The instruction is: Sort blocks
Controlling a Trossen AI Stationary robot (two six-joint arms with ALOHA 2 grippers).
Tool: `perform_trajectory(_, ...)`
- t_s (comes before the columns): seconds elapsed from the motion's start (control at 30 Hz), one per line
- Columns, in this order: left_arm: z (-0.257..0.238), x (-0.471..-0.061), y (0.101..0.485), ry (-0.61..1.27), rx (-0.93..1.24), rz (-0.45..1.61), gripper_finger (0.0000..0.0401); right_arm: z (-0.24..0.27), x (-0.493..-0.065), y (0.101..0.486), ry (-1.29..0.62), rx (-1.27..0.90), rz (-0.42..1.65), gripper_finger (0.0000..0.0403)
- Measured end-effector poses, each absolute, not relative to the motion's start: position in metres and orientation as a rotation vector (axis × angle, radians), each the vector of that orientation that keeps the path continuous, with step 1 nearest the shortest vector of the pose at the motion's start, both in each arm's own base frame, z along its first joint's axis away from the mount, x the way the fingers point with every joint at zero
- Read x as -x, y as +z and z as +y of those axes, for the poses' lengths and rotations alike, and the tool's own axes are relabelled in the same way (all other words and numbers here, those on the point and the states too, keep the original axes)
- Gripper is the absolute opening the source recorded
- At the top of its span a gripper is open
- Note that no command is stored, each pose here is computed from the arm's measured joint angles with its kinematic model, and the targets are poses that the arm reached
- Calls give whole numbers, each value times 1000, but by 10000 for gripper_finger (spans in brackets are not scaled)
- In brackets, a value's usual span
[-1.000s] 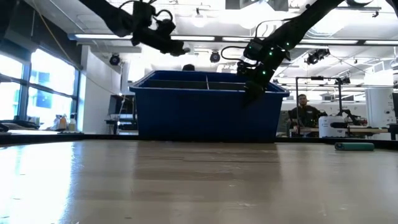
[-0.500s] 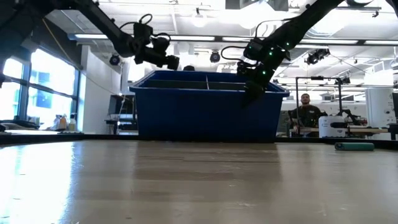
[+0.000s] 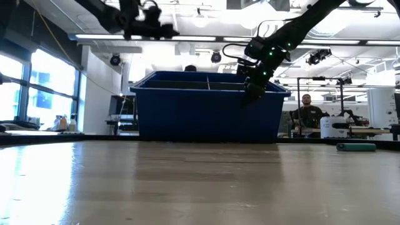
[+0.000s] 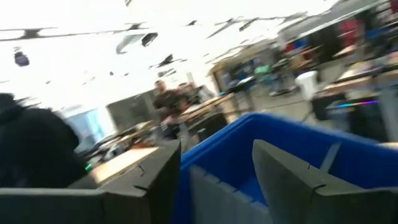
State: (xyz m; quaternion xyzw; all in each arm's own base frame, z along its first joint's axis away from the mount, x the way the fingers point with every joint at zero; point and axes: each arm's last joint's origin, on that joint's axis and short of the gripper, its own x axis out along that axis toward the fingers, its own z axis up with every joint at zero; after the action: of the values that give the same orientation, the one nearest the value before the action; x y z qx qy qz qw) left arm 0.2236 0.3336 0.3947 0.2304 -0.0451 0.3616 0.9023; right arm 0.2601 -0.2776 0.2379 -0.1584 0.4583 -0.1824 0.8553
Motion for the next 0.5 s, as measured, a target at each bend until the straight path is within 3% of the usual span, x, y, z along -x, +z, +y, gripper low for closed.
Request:
perform_trajectory(0.27,239,-214,407,582,-560,-151,145,-277,-261,238,-405,281,946,194)
perform_trajectory(0.5,173,-213,368,389,-452,-144,127,-277,-263,239,-431,243,922,194)
